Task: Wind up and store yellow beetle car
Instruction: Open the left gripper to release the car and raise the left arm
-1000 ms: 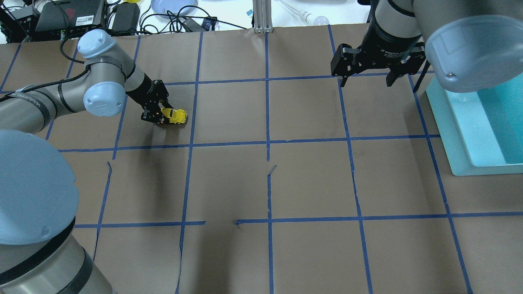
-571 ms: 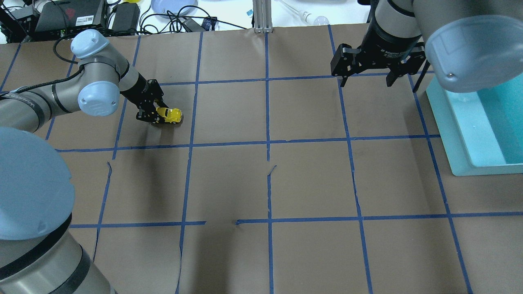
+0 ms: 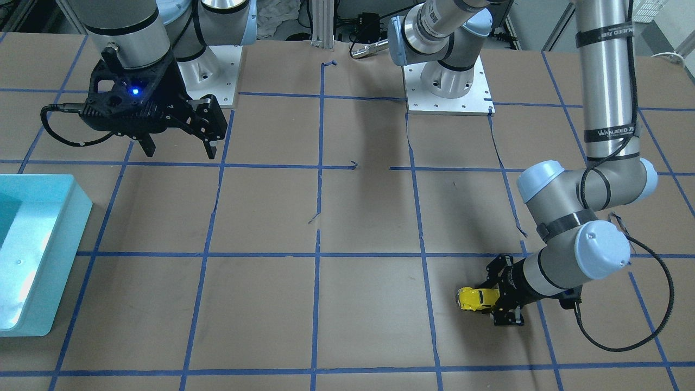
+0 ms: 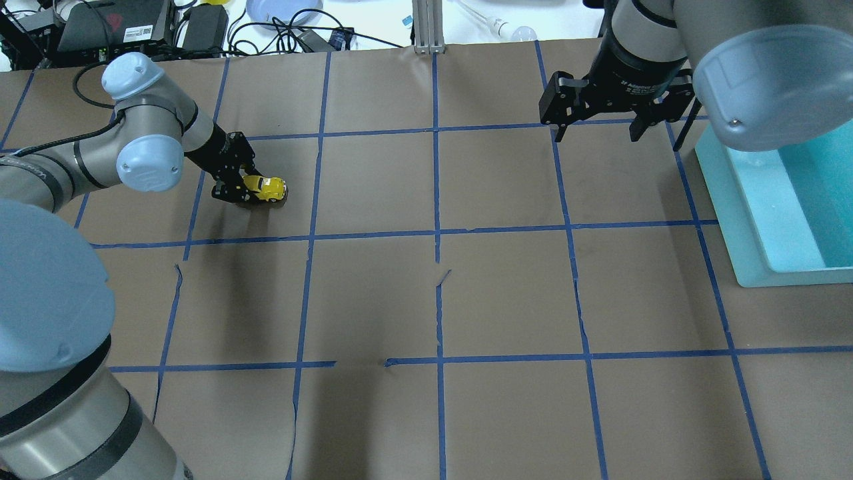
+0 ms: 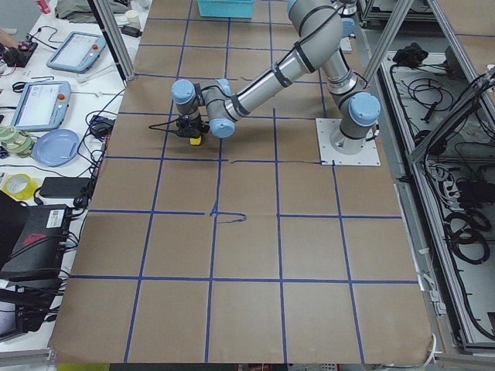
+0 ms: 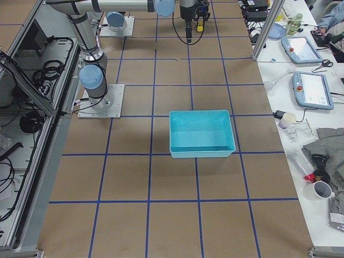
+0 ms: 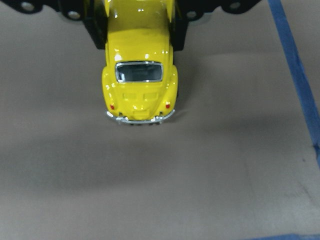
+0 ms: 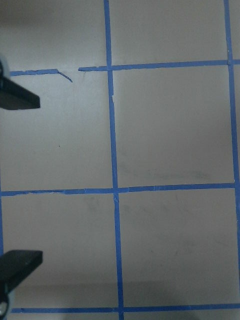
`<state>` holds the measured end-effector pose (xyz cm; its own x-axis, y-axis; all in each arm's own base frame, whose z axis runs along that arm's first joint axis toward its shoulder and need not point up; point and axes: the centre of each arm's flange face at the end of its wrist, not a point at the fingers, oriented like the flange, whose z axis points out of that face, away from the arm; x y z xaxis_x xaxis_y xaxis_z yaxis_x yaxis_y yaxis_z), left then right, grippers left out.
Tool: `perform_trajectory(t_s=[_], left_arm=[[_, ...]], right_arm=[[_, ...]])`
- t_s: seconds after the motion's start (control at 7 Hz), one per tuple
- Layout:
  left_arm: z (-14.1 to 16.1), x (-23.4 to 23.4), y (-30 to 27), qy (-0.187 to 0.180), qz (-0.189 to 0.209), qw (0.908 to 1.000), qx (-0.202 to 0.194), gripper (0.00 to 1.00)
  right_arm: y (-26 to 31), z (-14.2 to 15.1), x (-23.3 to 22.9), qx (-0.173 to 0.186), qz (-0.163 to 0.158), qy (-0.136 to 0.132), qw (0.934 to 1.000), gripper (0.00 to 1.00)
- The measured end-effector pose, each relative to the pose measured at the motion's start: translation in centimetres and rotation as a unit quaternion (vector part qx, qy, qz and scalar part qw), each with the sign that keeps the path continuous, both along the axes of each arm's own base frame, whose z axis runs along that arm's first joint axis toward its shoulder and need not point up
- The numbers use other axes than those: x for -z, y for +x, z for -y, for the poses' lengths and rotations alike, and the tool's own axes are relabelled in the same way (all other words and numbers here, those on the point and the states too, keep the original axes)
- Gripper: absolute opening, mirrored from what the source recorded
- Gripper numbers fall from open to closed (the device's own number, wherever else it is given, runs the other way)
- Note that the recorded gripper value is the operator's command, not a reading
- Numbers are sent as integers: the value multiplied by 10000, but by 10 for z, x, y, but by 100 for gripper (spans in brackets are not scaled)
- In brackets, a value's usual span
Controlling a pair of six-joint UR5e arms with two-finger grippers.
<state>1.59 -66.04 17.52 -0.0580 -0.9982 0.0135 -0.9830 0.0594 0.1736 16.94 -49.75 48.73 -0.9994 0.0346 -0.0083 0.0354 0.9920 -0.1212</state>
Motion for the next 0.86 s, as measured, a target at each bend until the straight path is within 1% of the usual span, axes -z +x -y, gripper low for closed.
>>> perform_trajectory(t_s=[0.29, 0.57, 0.71, 0.86], left_arm=[[0, -7, 1, -35, 111, 9999, -36, 100], [1, -32, 1, -225, 192, 9996, -1, 100], [1, -52, -3, -390, 271, 9983, 332, 100], [1, -76, -9, -563, 368, 9921, 1055, 100]], right_arm=[[0, 0, 0, 0, 0, -1, 10000, 100], [0, 0, 0, 1, 0, -1, 10000, 100], [0, 0, 0, 5, 0, -1, 10000, 100], [0, 0, 0, 5, 0, -1, 10000, 100]])
